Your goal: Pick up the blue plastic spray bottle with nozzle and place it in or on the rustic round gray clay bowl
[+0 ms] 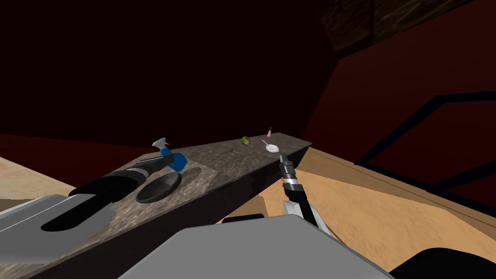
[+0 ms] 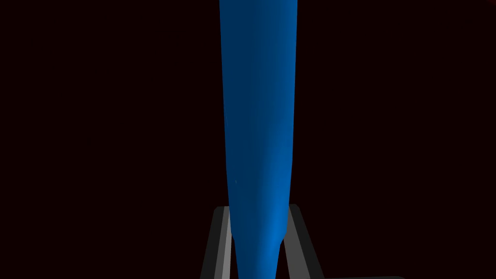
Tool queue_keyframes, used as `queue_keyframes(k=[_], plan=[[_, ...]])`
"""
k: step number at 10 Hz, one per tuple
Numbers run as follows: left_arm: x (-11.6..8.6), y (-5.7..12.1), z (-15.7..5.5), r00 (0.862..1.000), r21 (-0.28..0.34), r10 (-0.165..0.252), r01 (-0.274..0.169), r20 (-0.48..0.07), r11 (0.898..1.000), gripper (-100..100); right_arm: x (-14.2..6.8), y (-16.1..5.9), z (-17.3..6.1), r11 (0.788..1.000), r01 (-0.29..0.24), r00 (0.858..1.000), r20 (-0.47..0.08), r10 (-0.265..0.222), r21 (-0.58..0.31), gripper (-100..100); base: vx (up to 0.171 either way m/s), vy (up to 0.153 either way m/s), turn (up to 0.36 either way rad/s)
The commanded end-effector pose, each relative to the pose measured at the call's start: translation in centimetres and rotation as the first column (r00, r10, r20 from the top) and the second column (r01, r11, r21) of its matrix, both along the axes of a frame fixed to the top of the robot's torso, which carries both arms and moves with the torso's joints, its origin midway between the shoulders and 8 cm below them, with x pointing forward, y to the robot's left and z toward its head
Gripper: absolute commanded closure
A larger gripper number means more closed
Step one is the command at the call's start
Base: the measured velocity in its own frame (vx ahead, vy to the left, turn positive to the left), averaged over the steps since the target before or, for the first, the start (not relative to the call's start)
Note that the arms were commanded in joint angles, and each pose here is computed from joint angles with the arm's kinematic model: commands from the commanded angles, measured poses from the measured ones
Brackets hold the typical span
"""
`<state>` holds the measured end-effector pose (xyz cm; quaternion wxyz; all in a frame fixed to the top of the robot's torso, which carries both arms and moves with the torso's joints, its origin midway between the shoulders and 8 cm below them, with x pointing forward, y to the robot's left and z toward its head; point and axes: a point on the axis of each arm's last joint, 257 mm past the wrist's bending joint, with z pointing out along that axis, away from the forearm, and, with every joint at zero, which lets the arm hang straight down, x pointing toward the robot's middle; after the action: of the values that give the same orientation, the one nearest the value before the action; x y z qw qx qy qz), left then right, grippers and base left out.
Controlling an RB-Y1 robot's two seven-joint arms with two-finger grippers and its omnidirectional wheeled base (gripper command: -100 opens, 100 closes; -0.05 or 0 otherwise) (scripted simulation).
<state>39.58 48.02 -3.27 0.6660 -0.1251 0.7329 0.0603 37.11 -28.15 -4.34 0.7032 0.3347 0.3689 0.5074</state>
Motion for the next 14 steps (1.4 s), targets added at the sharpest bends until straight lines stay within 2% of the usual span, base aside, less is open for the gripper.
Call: queue_keyframes(k=[1, 2, 6, 8, 9, 11, 12, 13, 14], plan=[[0.2, -0.2, 1.1, 1.000, 0.004, -0.008, 0.008, 0.007, 1.000, 100, 0.0, 0.0, 0.0, 1.000, 0.000, 1.000, 0.000, 0.000, 0.000, 0, -0.028, 0.043, 0.016], [0.1, -0.6, 1.5, 1.000, 0.006, -0.011, 0.011, -0.001, 1.000, 100, 0.0, 0.0, 0.0, 1.000, 0.000, 1.000, 0.000, 0.000, 0.000, 0, -0.027, 0.078, 0.031], [-1.0, 0.0, -1.0, 0.995, -0.007, 0.028, -0.029, -0.093, 1.000, 100, 0.0, 0.0, 0.0, 1.000, 0.000, 1.000, 0.000, 0.000, 0.000, 0, -0.032, 0.116, -0.015], [-2.1, 0.7, -3.1, 0.985, -0.014, 0.063, -0.066, -0.162, 0.998, 100, 0.0, 0.0, 0.0, 1.000, 0.000, 1.000, 0.000, 0.000, 0.000, 0, -0.009, 0.087, -0.041], [-2.3, 0.9, -3.7, 0.981, -0.014, 0.071, -0.075, -0.179, 0.997, 100, 0.0, 0.0, 0.0, 1.000, 0.000, 1.000, 0.000, 0.000, 0.000, 0, -0.006, 0.091, -0.031], [-3.4, 1.5, -5.5, 0.966, -0.015, 0.101, -0.107, -0.237, 0.994, 100, 0.0, 0.0, 0.0, 1.000, 0.000, 1.000, 0.000, 0.000, 0.000, 0, -0.014, 0.093, -0.040], [-3.1, 1.2, -4.8, 0.972, -0.015, 0.088, -0.094, -0.219, 0.996, 100, 0.0, 0.0, 0.0, 1.000, 0.000, 1.000, 0.000, 0.000, 0.000, 0, -0.009, 0.040, -0.009], [-3.2, 1.3, -4.9, 0.970, -0.015, 0.093, -0.099, -0.223, 0.995, -100, 0.0, 0.0, 0.0, 1.000, 0.000, 1.000, 0.000, 0.000, 0.000, 0, -0.002, 0.009, 0.002], [-3.2, 1.3, -4.9, 0.970, -0.015, 0.093, -0.098, -0.223, 0.995, -100, 0.0, 0.0, 0.0, 1.000, 0.000, 1.000, 0.000, 0.000, 0.000, 0, 0.000, 0.000, 0.000]])
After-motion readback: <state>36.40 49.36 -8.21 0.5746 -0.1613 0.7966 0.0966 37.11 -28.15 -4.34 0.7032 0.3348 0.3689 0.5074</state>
